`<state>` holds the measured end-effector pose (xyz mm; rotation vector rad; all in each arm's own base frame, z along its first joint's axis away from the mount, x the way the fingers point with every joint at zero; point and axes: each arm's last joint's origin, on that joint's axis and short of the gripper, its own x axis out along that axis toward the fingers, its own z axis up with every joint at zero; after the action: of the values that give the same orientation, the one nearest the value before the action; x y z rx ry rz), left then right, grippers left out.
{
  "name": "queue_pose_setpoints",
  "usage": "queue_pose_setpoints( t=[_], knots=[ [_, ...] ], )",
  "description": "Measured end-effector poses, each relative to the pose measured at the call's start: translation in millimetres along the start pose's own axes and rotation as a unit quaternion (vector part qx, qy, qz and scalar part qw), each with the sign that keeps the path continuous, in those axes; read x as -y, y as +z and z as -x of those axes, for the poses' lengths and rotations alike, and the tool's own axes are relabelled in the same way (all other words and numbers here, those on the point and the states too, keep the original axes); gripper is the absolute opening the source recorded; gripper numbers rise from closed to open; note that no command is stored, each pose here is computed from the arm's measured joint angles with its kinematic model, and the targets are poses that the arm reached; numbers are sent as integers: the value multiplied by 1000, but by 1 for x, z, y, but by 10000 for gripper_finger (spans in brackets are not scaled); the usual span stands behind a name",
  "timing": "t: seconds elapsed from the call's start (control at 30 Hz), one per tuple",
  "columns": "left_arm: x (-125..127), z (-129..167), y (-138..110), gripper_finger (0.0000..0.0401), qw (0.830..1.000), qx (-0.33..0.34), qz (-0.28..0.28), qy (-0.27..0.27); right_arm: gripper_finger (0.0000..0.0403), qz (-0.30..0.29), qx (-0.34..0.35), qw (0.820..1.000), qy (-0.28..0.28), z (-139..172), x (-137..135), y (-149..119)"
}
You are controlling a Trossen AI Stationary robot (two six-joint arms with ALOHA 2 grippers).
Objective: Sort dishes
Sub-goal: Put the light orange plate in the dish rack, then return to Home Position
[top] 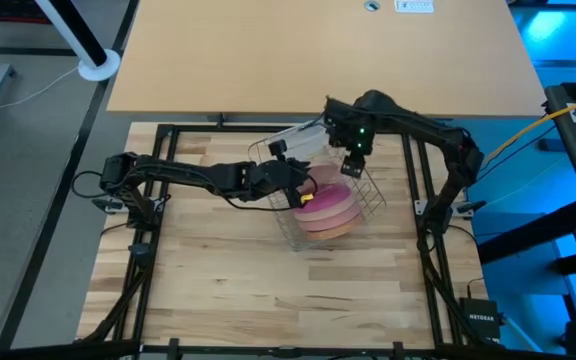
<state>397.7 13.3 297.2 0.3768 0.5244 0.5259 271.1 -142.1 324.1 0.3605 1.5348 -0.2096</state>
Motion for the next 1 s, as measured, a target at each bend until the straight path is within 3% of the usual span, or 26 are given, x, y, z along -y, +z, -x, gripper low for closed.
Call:
queue_pose_setpoints(
  t=[0.2,0.4,0.6,1.0],
  knots=[
    [0,0,0,38,1000,2,7,-6,170,9,90,996,-11,45,-4,3],
    [2,-5,-2,92,993,19,13,-113,170,2,173,985,-19,86,-9,-1],
    [-6,-10,-4,121,995,19,23,-100,170,-17,234,972,-20,116,-13,-9],
    [-17,-40,-3,116,988,87,73,-101,170,-50,279,959,-12,135,-16,-15]
  ],
)
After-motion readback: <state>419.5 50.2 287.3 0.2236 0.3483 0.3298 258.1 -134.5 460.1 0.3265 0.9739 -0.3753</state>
